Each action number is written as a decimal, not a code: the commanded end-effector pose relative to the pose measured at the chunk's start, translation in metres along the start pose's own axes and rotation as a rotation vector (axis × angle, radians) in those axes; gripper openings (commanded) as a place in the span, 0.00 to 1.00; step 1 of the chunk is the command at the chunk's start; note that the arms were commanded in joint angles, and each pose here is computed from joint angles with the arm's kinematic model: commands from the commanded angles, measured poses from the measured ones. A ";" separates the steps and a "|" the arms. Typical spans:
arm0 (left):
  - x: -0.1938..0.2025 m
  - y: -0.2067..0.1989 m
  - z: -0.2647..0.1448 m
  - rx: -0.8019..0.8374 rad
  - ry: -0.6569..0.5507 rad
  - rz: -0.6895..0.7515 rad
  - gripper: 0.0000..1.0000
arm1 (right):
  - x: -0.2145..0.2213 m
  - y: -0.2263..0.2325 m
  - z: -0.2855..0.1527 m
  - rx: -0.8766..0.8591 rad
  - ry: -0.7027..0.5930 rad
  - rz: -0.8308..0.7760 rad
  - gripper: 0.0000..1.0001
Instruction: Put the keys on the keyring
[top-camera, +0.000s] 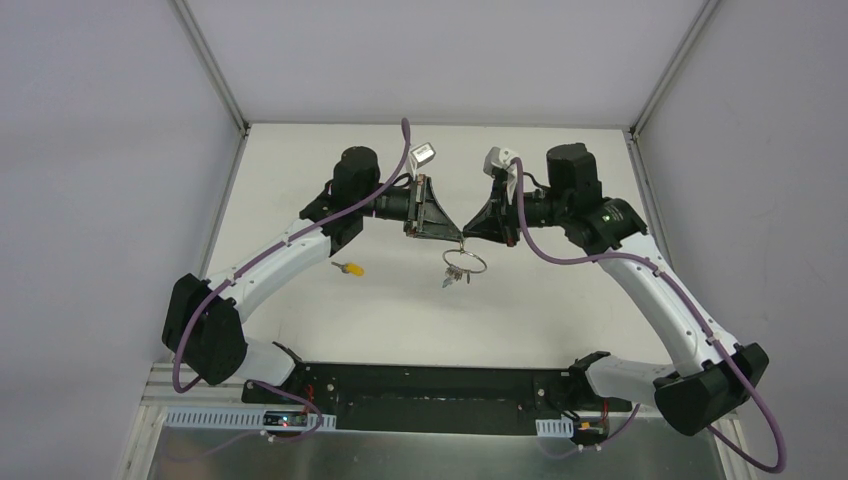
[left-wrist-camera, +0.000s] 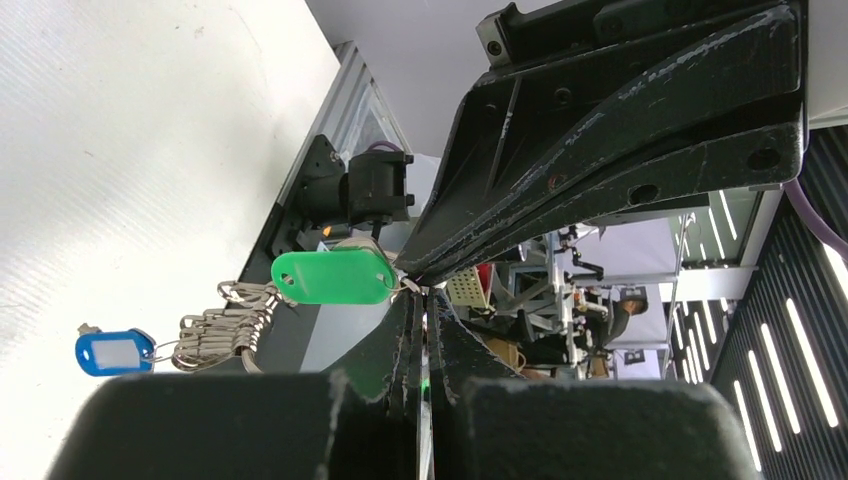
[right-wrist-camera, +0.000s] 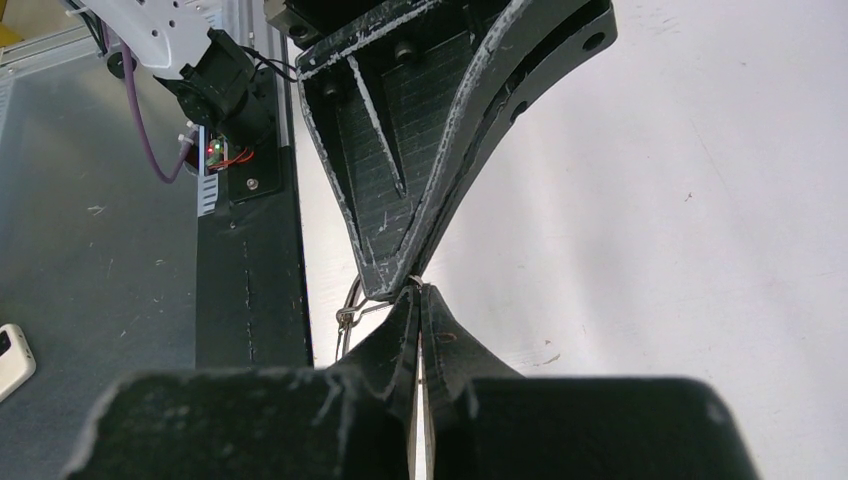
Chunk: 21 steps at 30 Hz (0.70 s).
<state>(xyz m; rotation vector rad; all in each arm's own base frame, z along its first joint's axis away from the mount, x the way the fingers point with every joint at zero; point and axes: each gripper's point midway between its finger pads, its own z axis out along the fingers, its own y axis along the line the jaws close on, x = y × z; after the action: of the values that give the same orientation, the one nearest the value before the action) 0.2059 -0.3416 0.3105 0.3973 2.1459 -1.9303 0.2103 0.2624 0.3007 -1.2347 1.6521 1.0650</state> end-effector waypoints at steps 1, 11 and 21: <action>0.015 -0.017 -0.004 0.066 0.073 0.080 0.00 | -0.027 -0.005 -0.005 0.048 -0.083 -0.102 0.00; 0.024 -0.017 -0.009 0.067 0.109 0.103 0.00 | -0.032 -0.007 -0.011 0.082 -0.101 -0.109 0.00; 0.027 -0.022 -0.011 0.084 0.119 0.121 0.00 | -0.029 -0.008 -0.010 0.083 -0.093 -0.123 0.00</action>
<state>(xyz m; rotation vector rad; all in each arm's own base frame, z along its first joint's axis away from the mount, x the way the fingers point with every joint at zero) 0.1988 -0.3389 0.3048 0.5026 2.1293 -1.9158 0.2099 0.2604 0.3050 -1.2141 1.6385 1.0450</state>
